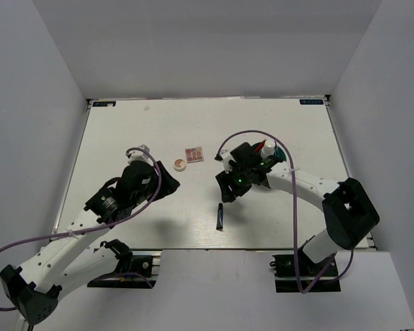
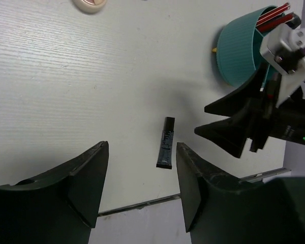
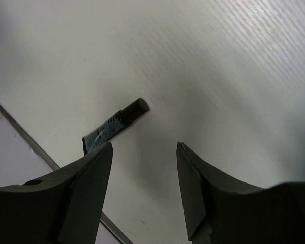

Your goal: Organize the makeup

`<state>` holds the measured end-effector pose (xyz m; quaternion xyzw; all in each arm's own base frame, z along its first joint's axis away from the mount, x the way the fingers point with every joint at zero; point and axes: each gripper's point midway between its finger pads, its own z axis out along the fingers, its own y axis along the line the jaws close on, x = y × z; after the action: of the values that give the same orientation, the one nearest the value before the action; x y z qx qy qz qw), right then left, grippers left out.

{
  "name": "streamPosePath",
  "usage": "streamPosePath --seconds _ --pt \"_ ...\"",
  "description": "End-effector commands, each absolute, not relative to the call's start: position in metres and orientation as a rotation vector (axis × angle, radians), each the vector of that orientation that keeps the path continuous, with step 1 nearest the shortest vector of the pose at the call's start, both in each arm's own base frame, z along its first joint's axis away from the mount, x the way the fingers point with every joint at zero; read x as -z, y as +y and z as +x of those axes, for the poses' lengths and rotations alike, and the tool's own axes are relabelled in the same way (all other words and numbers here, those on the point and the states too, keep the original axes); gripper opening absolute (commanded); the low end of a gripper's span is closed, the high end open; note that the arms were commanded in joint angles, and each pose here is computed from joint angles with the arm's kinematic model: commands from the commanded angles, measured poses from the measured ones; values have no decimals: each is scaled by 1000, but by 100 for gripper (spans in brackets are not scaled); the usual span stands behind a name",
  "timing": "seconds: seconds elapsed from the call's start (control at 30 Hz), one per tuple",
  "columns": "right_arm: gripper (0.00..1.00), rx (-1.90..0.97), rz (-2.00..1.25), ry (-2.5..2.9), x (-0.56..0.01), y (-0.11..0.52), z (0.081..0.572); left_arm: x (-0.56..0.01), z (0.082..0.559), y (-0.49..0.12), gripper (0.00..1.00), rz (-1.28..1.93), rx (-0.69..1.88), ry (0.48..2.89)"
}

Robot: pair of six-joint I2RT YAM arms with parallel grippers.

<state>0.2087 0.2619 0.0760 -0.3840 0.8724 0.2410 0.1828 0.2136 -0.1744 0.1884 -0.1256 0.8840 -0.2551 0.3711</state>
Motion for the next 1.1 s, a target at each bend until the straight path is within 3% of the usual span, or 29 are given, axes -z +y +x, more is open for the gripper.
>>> streamPosePath --seconds 0.0,0.13,0.53,0.93,1.07 --pt "61 -596 -778 2597 -80 271 219 -191 208 -162 66 -410 643 2244" --pt "67 -616 -704 2676 -72 282 210 -190 206 -157 66 -422 621 2248" --pt "58 -660 -744 2807 -49 304 175 -189 210 -158 66 -415 592 2262" --pt "55 -504 -741 2883 -19 299 177 -187 201 -149 66 -461 607 2246" --pt "44 -372 -781 2869 -5 296 188 -187 201 -149 66 -465 607 2247"
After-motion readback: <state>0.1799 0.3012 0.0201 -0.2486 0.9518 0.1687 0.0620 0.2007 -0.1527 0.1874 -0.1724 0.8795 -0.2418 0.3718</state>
